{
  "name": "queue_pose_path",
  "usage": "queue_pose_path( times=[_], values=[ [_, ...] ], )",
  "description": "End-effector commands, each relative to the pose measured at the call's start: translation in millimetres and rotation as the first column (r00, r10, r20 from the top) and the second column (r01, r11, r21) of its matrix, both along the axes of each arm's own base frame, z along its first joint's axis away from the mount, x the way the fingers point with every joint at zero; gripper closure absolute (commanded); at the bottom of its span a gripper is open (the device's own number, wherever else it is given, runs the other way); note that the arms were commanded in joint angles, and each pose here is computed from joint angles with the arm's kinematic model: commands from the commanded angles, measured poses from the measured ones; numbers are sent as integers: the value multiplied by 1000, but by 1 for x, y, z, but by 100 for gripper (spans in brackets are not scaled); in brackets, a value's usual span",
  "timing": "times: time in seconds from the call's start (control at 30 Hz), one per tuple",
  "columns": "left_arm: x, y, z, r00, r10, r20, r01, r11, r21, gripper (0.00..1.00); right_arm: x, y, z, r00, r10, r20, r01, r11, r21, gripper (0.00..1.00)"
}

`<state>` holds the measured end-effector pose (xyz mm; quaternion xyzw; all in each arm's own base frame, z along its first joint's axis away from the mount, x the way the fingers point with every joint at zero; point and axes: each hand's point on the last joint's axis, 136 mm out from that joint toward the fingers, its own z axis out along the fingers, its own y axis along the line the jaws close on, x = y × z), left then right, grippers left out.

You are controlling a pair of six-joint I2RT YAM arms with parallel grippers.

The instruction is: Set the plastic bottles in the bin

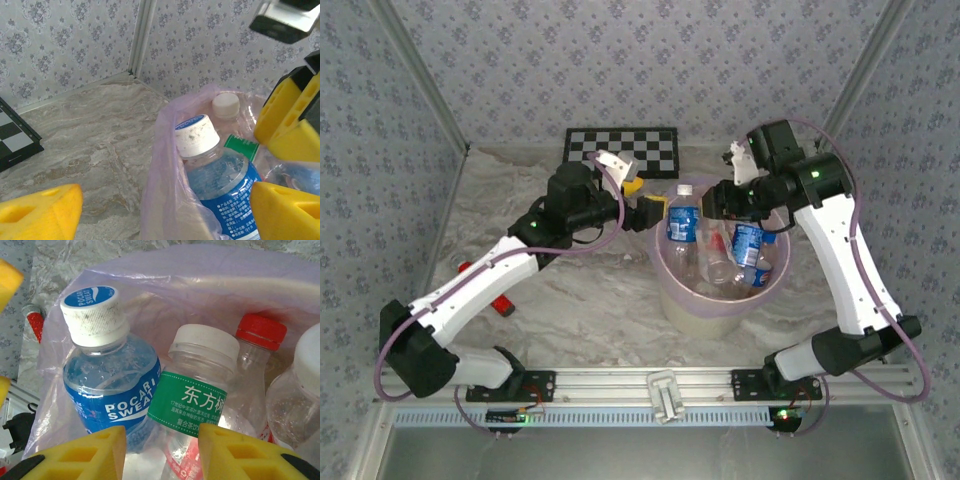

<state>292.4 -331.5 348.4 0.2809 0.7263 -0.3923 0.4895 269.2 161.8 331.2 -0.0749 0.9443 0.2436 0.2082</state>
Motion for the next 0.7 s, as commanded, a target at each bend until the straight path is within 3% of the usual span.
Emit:
queue_pose_path(
  times=[0.0,0.17,0.3,0.5,0.67],
  values=[
    [1,0,18,1000,-3,28,4,999,-36,13,-7,-6,31,996,-17,90,16,1000,14,57],
    [1,-1,15,1000,-5,17,6,999,-38,12,-14,-31,71,976,-63,209,64,998,0,41],
    [1,-2,12,1000,-11,9,12,999,-40,11,-26,-70,76,961,-175,214,183,983,-19,34],
    [3,-5,11,1000,-22,3,22,999,-37,11,-58,-135,46,912,-377,159,400,904,-149,16],
    [6,-3,11,1000,-25,-11,25,998,-52,11,-80,-132,16,906,-421,48,423,903,-76,18]
  ],
)
